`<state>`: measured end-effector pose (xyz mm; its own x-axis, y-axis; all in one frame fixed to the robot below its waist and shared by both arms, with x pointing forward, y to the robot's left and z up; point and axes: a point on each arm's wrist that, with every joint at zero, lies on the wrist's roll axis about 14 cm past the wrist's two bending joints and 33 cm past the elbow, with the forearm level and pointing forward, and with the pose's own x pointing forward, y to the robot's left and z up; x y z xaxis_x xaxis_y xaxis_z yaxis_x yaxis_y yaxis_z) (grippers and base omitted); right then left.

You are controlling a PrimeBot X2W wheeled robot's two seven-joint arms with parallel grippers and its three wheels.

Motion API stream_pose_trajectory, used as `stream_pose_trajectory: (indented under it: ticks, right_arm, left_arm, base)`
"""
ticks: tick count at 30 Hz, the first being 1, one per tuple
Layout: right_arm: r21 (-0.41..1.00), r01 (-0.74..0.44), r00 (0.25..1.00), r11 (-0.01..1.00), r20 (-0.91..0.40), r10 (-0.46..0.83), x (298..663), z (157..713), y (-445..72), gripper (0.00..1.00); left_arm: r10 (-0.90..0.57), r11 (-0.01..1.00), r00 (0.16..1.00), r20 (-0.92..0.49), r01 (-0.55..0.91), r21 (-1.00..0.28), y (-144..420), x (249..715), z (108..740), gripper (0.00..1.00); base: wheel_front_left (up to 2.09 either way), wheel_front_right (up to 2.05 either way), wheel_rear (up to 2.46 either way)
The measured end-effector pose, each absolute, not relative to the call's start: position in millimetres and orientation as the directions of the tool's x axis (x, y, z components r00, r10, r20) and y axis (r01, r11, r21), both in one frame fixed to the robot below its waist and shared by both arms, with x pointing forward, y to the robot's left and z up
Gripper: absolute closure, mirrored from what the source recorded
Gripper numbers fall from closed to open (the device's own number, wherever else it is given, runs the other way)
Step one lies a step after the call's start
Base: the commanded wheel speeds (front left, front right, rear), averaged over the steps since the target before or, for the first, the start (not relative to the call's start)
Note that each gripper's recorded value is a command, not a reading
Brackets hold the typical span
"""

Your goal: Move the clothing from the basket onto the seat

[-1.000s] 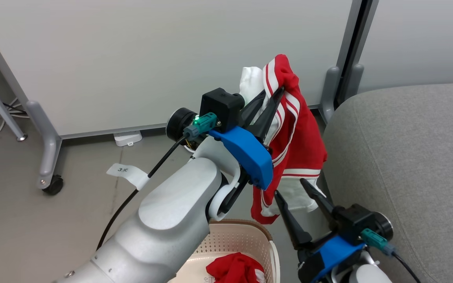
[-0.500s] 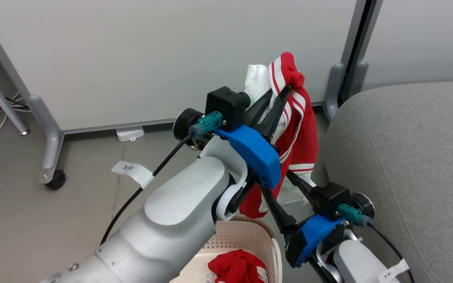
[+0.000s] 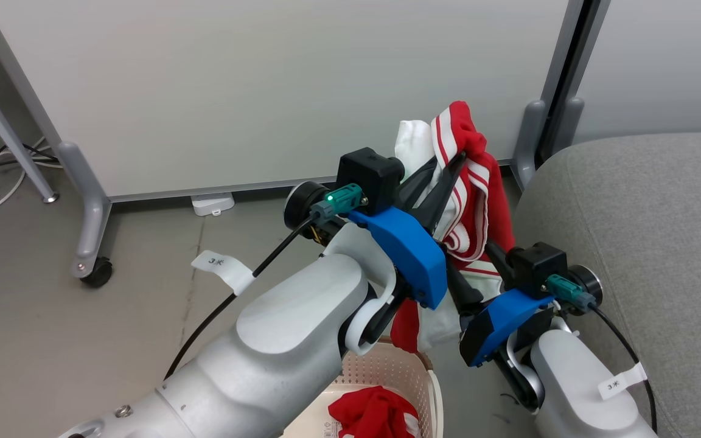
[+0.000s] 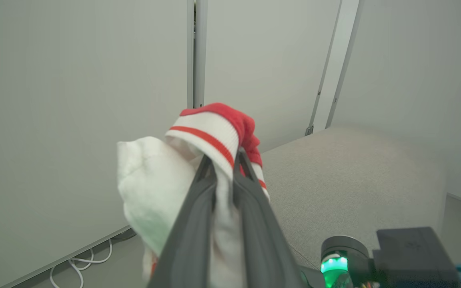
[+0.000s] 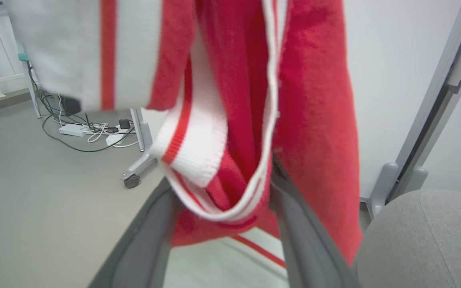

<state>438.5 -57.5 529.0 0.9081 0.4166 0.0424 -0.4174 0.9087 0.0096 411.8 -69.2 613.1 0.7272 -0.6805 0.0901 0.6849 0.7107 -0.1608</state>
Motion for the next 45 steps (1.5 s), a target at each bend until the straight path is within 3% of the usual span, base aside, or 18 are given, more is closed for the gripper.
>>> stream_pose_trajectory:
  ticks: [2,13,14,16,17,18,29,45]
  right_arm:
    - [0.01,-0.411,0.911,0.912,0.035,0.41,441.0,527.4,-59.6,1.0]
    - [0.023,-0.396,0.918,0.918,0.014,0.396,444.2,521.1,-64.4,1.0]
    - [0.024,-0.396,0.918,0.918,0.015,0.396,444.4,521.7,-64.3,1.0]
    - [0.023,-0.397,0.918,0.917,0.017,0.397,444.3,522.6,-64.2,1.0]
    - [0.024,-0.397,0.918,0.918,0.018,0.396,444.1,522.8,-64.5,1.0]
    - [0.027,-0.395,0.919,0.918,0.019,0.395,444.2,523.0,-65.0,1.0]
    - [0.033,-0.372,0.926,0.928,0.079,0.369,447.9,540.8,-72.8,1.0]
    - [0.021,-0.323,0.94,0.946,0.125,0.318,444.4,551.2,-93.3,1.0]
  left_arm:
    - [-0.683,0.709,0.726,0.086,0.686,-0.162,-69.5,411.3,612.2,1.0]
    - [-0.679,0.715,0.731,0.067,0.679,-0.166,-68.4,413.7,605.7,1.0]
    - [-0.679,0.715,0.731,0.068,0.68,-0.164,-68.6,414.0,606.3,0.96]
    - [-0.681,0.713,0.729,0.071,0.682,-0.163,-69.6,413.8,607.0,0.58]
    - [-0.684,0.71,0.726,0.07,0.685,-0.163,-70.5,413.0,606.3,0.16]
    - [-0.689,0.706,0.721,0.069,0.69,-0.161,-71.5,412.2,605.6,0.0]
    - [-0.676,0.717,0.733,0.071,0.677,-0.167,-61.4,414.0,592.4,0.0]
    - [-0.498,0.834,0.86,0.107,0.509,-0.213,27.0,401.8,548.7,0.0]
  base:
    - [0.0,0.0,0.0]
    - [0.0,0.0,0.0]
    - [0.0,0.0,0.0]
    - [0.0,0.0,0.0]
    - [0.0,0.0,0.0]
    - [0.0,0.0,0.0]
    - [0.0,0.0,0.0]
    - [0.0,0.0,0.0]
